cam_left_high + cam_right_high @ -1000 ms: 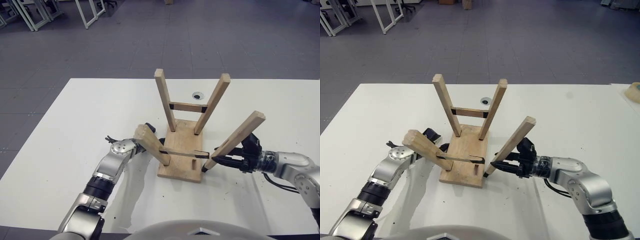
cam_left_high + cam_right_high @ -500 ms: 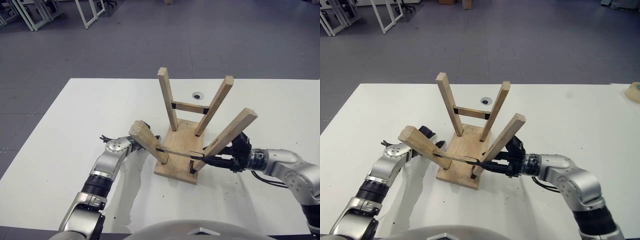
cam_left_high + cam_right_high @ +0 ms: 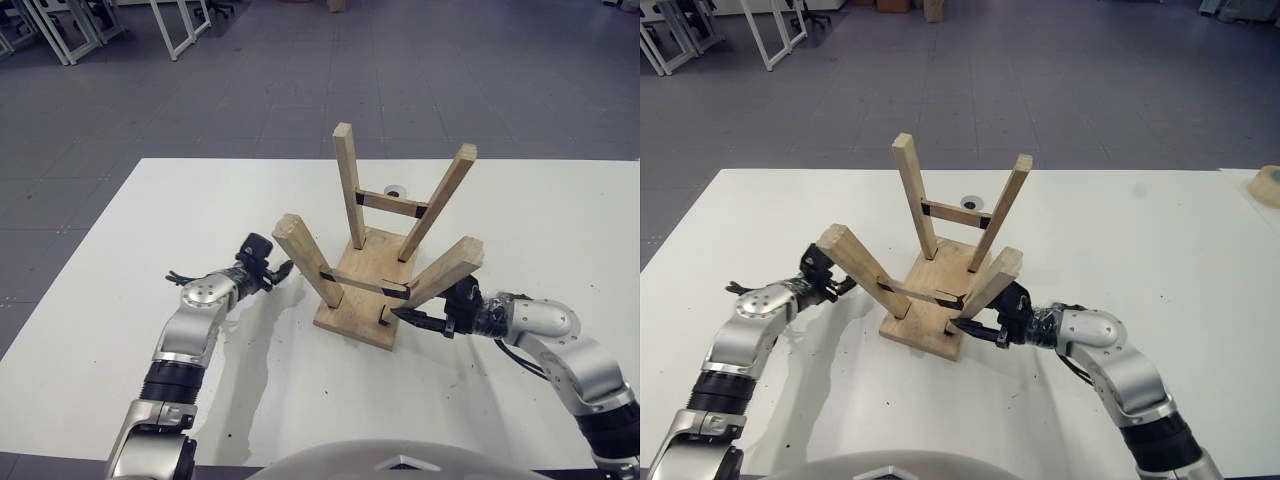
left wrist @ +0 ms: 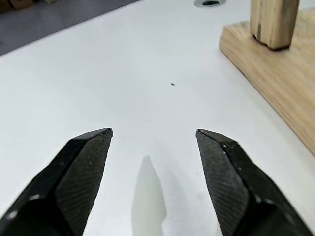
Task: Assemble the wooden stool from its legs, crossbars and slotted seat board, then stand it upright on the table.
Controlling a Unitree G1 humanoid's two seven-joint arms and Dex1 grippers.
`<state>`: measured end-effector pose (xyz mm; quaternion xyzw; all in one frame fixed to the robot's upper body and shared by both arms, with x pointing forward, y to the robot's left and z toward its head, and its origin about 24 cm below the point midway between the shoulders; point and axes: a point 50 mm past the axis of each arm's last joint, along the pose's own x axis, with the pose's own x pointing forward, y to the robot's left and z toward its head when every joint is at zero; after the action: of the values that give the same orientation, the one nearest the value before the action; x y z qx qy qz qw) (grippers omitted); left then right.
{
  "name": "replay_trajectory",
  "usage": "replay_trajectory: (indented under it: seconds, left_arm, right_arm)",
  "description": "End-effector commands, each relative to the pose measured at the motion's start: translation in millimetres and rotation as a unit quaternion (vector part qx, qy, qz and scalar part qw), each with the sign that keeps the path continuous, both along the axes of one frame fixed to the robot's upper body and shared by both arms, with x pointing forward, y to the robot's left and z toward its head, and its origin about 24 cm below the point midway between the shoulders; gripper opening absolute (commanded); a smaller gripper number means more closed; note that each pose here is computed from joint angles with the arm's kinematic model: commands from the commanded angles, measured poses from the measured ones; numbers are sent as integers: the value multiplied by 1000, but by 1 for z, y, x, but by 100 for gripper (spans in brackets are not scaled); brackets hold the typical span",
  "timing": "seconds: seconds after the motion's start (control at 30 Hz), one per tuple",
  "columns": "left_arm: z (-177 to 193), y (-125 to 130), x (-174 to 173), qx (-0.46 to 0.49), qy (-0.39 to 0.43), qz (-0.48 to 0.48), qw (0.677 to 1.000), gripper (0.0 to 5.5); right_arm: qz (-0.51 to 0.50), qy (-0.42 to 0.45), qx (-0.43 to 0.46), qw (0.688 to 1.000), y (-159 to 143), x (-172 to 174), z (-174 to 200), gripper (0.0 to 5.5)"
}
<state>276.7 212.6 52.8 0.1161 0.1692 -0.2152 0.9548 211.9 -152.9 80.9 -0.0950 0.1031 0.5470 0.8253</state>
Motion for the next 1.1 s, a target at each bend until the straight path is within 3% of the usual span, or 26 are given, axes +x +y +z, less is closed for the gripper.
replay_trajectory:
  seconds: [0.03,0.2,0.27,0.37,0.5,0.6,0.8,1.1]
  left_arm:
    - [39,21,1,-9,-83,40,996,314]
    - [130,9,7,-33,-260,29,964,314]
    - [163,-5,6,-36,-323,-4,946,314]
    - [184,-38,-3,-7,-354,-110,929,314]
    - [171,-79,-18,68,-329,-248,909,314]
    - [151,-97,-17,92,-298,-300,901,314]
    - [117,-118,-3,113,-267,-318,903,314]
    - [119,-140,7,98,-285,-321,898,314]
  right_arm:
    - [-52,-3,-34,998,-8,1,-16,202]
    - [-93,-39,-39,994,-5,9,-23,202]
    - [-102,-46,-40,993,-4,13,-23,202]
    - [-107,-53,-39,992,-2,18,-22,202]
    - [-115,-56,-41,991,1,24,-22,202]
    - [-118,-53,-48,990,2,27,-25,202]
    - [-110,-49,-53,991,0,31,-28,202]
    - [-106,-8,-41,994,-3,34,-33,202]
